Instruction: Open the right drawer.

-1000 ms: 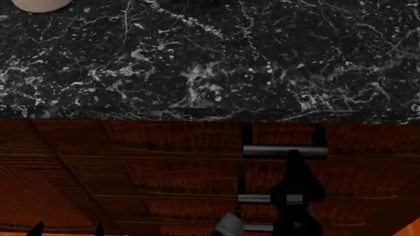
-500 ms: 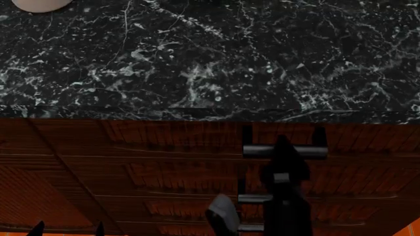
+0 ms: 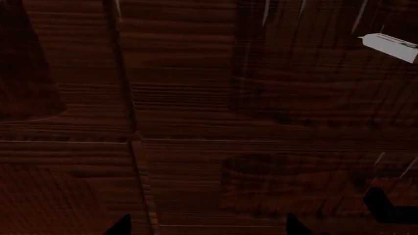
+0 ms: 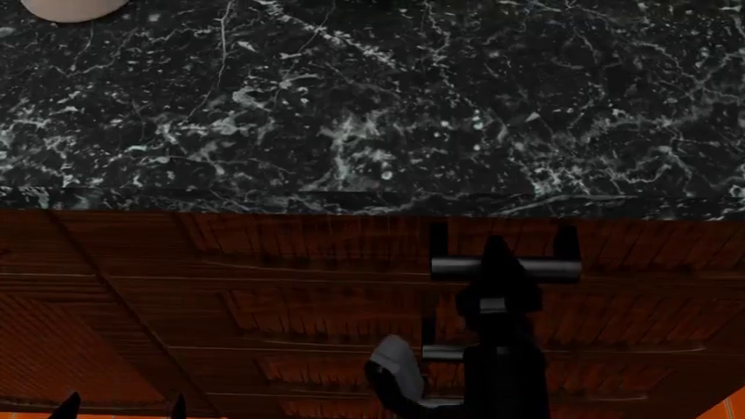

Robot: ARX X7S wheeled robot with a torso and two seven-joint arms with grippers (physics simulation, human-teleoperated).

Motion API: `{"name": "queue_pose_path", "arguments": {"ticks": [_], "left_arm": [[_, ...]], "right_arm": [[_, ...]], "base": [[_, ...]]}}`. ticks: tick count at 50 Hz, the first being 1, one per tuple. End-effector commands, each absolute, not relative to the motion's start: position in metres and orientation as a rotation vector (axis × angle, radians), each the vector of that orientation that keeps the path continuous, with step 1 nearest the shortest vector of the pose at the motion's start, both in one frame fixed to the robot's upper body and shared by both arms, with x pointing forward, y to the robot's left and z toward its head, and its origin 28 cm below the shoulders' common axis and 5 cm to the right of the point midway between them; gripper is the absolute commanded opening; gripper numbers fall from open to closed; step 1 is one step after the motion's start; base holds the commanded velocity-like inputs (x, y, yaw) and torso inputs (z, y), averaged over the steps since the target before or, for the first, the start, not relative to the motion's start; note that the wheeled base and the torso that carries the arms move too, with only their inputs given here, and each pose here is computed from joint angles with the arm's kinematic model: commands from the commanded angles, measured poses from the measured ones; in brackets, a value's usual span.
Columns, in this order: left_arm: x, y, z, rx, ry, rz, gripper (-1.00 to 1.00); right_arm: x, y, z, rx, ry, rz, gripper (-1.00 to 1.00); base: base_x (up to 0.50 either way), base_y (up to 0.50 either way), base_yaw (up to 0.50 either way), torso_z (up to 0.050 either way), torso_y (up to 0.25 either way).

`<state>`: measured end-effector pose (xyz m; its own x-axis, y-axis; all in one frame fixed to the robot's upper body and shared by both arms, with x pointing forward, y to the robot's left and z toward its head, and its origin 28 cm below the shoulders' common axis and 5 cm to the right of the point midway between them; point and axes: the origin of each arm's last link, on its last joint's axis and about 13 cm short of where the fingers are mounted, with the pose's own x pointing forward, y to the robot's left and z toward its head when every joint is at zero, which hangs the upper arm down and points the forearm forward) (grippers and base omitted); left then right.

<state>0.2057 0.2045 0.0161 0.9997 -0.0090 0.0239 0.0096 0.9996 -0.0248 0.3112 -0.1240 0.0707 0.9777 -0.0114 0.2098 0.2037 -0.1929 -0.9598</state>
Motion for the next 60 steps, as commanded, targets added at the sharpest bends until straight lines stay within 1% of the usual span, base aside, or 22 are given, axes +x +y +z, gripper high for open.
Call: {"name": "queue_pose_path", "arguments": {"ticks": [1, 24, 25, 40, 60], "left_arm": [[0.206, 0.204, 0.016, -0.022, -0.023, -0.011, 1.0], [0.206, 0.204, 0.015, -0.019, -0.015, -0.016, 1.0], [0.206, 0.204, 0.015, -0.019, -0.015, -0.016, 1.0], [0.205, 0.204, 0.015, -0.019, -0.017, -0.017, 1.0], [0.205, 0.203, 0.016, -0.019, -0.02, -0.02, 1.0]], "right_arm": [[0.317, -0.125, 0.069, -1.764, -0.136, -0.194, 1.0], [0.33, -0.128, 0.067, -1.729, -0.113, -0.215, 1.0], [0.33, -0.128, 0.067, -1.732, -0.111, -0.222, -1.0], [0.328, -0.13, 0.069, -1.732, -0.15, -0.259, -1.0], [0.292, -0.132, 0.081, -1.857, -0.227, -0.243, -1.0]], "base": [[0.0, 0.0, 0.0, 0.0, 0.0], [0.0, 0.0, 0.0, 0.0, 0.0], [0.0, 0.0, 0.0, 0.0, 0.0], [0.01, 0.0, 0.0, 0.0, 0.0], [0.0, 0.0, 0.0, 0.0, 0.0]]}}
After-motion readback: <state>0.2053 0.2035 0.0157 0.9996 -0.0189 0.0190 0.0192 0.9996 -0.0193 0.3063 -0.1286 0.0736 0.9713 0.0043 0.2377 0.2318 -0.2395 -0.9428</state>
